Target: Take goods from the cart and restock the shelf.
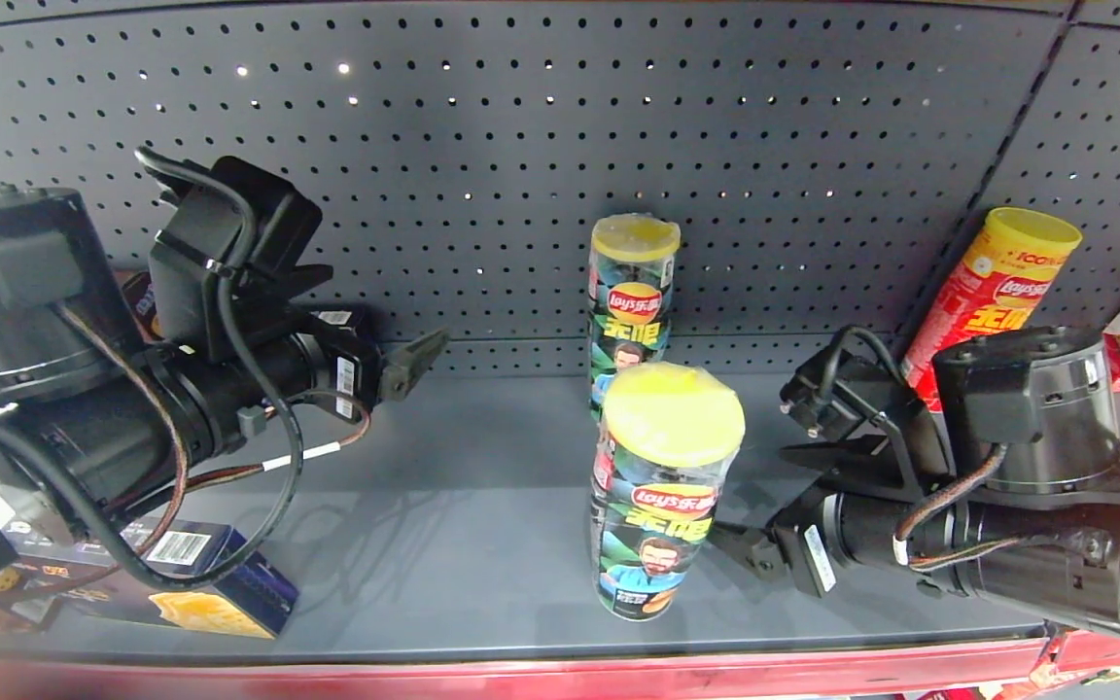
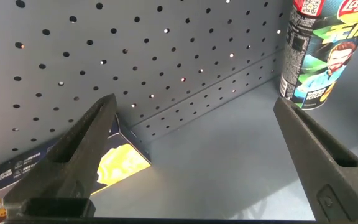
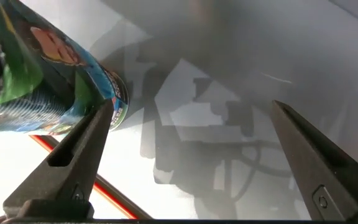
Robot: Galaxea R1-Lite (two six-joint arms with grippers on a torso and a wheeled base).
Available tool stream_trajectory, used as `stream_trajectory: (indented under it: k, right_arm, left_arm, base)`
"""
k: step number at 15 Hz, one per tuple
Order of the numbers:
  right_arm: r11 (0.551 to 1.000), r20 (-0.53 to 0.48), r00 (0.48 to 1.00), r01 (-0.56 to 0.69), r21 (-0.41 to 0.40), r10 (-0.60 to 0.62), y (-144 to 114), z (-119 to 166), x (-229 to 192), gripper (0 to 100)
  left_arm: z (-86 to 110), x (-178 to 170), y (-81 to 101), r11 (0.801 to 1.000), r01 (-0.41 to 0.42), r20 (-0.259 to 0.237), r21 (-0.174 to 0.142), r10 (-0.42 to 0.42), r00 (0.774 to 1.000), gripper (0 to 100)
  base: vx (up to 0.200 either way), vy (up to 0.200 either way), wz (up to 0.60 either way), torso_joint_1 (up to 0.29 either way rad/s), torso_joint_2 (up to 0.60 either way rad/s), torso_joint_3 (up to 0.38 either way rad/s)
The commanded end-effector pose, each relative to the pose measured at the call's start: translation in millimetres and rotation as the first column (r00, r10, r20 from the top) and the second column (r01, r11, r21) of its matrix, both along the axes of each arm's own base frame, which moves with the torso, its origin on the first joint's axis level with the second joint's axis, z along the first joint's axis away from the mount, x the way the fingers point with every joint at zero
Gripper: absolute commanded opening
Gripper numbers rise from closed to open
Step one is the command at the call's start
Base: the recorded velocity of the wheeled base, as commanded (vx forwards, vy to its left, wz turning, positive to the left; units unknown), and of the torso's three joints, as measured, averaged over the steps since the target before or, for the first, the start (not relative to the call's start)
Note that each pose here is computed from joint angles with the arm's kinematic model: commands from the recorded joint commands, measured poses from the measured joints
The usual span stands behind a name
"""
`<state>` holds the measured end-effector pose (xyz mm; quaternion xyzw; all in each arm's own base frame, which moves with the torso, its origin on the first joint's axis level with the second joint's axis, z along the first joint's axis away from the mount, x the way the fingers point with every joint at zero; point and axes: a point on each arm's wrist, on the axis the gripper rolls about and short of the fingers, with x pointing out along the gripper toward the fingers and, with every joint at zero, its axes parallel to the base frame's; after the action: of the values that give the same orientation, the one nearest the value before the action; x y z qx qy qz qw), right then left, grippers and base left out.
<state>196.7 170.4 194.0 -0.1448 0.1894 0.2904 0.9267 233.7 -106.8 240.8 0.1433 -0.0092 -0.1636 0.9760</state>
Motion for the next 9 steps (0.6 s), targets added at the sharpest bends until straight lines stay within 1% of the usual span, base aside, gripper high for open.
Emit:
stream_trajectory:
  k: [1,6,9]
  right_arm:
    - [1.000,-0.002,1.000,0.000,-0.003,0.000,-0.4,-1.0,-0.7,100]
    - [1.000,-0.002,1.000,-0.003,-0.001,0.003,-12.7,-1.9,-14.7,100]
    - [1.000,0.007,1.000,-0.025,0.007,0.025,-9.4,1.3,-17.7,100]
  left_arm:
    - [-0.4,0.3,-0.3,1.000,0.000,-0.001,0.001,0.000,1.000,100]
    - [-1.9,0.0,-0.1,1.000,0.000,-0.007,0.002,0.000,1.000,100]
    - [-1.9,0.0,-0.1,1.000,0.000,-0.007,0.002,0.000,1.000,100]
  base:
    - [0.000,0.000,0.00,0.000,0.00,0.000]
    - [0.000,0.000,0.00,0.000,0.00,0.000]
    - [0.000,0.000,0.00,0.000,0.00,0.000]
